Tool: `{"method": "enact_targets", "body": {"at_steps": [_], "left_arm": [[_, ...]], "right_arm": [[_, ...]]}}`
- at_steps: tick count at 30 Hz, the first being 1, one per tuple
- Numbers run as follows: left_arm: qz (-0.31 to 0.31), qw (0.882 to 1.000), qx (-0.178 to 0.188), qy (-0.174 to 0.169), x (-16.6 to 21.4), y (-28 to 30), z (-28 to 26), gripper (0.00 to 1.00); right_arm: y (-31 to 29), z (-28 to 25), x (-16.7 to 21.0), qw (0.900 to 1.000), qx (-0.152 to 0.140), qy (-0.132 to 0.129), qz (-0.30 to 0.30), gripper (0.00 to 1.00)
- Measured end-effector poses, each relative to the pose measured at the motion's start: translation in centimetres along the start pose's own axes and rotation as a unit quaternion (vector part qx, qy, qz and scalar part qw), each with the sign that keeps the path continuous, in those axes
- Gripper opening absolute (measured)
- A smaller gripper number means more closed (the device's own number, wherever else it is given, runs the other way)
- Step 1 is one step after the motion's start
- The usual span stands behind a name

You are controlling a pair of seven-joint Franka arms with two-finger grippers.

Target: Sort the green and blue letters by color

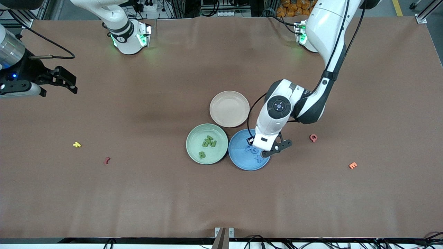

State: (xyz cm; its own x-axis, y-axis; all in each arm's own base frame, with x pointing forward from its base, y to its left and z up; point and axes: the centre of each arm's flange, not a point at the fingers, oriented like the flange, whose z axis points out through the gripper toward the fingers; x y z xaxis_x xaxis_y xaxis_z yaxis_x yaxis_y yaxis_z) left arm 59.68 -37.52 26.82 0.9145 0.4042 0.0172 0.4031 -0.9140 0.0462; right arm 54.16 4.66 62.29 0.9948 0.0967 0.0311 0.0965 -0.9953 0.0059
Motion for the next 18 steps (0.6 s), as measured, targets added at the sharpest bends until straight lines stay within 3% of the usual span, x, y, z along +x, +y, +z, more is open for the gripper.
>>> {"method": "enact_targets", "body": {"at_steps": [18], "left_arm": [[-0.007, 0.999, -0.029, 0.016, 1.8, 1.8, -1.9, 0.35]], "right_arm": [[0.0, 0.0, 0.0, 1.000, 0.000, 0.000, 0.000, 1.00]]}}
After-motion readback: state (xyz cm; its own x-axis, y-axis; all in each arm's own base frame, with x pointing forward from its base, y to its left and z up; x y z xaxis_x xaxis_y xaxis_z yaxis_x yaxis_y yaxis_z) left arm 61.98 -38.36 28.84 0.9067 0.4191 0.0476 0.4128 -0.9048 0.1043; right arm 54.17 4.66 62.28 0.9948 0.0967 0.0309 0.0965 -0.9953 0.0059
